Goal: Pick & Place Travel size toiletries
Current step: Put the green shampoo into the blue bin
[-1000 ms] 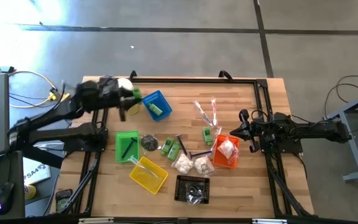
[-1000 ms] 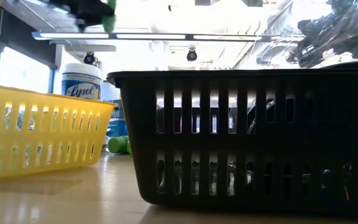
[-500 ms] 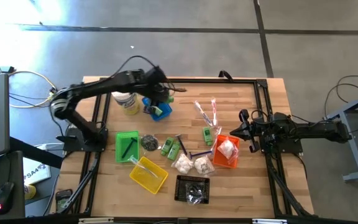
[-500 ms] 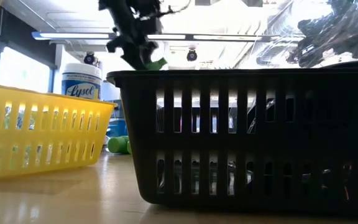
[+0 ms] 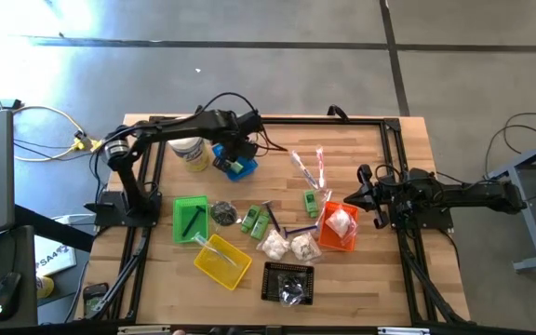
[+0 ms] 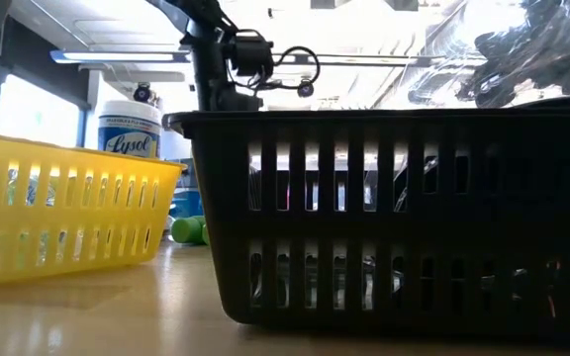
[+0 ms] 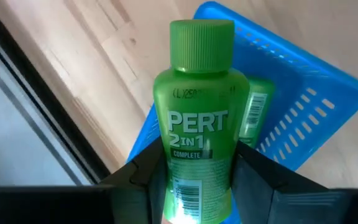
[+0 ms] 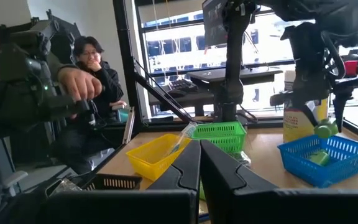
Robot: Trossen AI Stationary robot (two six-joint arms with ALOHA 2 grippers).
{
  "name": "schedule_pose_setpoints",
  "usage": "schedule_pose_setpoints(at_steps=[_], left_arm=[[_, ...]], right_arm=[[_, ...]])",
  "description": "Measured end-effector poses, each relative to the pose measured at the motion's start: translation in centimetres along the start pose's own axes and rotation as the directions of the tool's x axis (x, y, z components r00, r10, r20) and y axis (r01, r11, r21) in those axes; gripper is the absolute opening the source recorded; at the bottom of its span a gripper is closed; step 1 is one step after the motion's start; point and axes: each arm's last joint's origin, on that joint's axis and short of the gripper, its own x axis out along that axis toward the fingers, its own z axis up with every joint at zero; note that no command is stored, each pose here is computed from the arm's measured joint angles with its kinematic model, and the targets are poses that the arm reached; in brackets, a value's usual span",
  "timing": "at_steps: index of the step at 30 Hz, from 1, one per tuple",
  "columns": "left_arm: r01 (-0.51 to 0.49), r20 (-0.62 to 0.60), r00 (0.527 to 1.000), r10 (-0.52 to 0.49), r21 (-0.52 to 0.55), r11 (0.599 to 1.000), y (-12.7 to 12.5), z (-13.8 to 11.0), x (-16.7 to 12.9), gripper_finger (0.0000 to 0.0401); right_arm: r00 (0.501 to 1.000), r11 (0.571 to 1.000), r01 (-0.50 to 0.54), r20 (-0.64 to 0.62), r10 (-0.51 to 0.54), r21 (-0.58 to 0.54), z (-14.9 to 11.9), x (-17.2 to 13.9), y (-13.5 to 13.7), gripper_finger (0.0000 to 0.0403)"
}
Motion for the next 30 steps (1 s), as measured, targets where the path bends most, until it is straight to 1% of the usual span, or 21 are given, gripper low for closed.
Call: schedule_pose_setpoints(at_steps=[3, 7, 9, 17, 26, 28, 30], left_arm=[[0.023, -0.025, 0.999, -0.023, 0.035, 0.999, -0.1, 0.1, 0.9, 0.0134], [0.045, -0.045, 0.998, -0.042, 0.054, 0.998, -0.1, 0.2, 1.7, 0.0134], [0.073, -0.062, 0.996, -0.068, 0.072, 0.995, -0.2, 0.3, 2.4, 0.0134], [0.131, -0.096, 0.988, -0.124, 0.073, 0.989, -0.4, 0.7, 4.9, 0.0134], [0.136, -0.093, 0.987, -0.13, 0.067, 0.988, -0.5, 0.7, 5.1, 0.0135], [0.149, -0.074, 0.987, -0.144, 0.069, 0.986, -0.5, 0.8, 5.1, 0.0143], [0.16, -0.051, 0.986, -0.156, 0.072, 0.985, -0.5, 0.9, 5.1, 0.0161]], right_arm=[[1.0, 1.0, 0.0, 0.0, 0.0, 0.0, 0.0, 0.0, 0.0, 0.0003], [1.0, 1.0, 0.002, 0.001, -0.002, -0.003, 0.0, 0.0, 0.0, 0.0002], [1.0, 1.0, 0.002, 0.001, -0.002, -0.008, 0.0, 0.0, 0.0, 0.0002], [1.0, 1.0, 0.006, 0.002, -0.006, -0.011, 0.0, 0.0, 0.0, 0.0002], [1.0, 1.0, 0.008, 0.003, -0.008, -0.021, 0.0, 0.0, 0.0, 0.0002], [1.0, 1.0, 0.008, 0.003, -0.008, -0.022, 0.0, 0.0, 0.0, 0.0002], [1.0, 1.0, 0.007, 0.003, -0.007, -0.016, 0.0, 0.0, 0.0, 0.0002]])
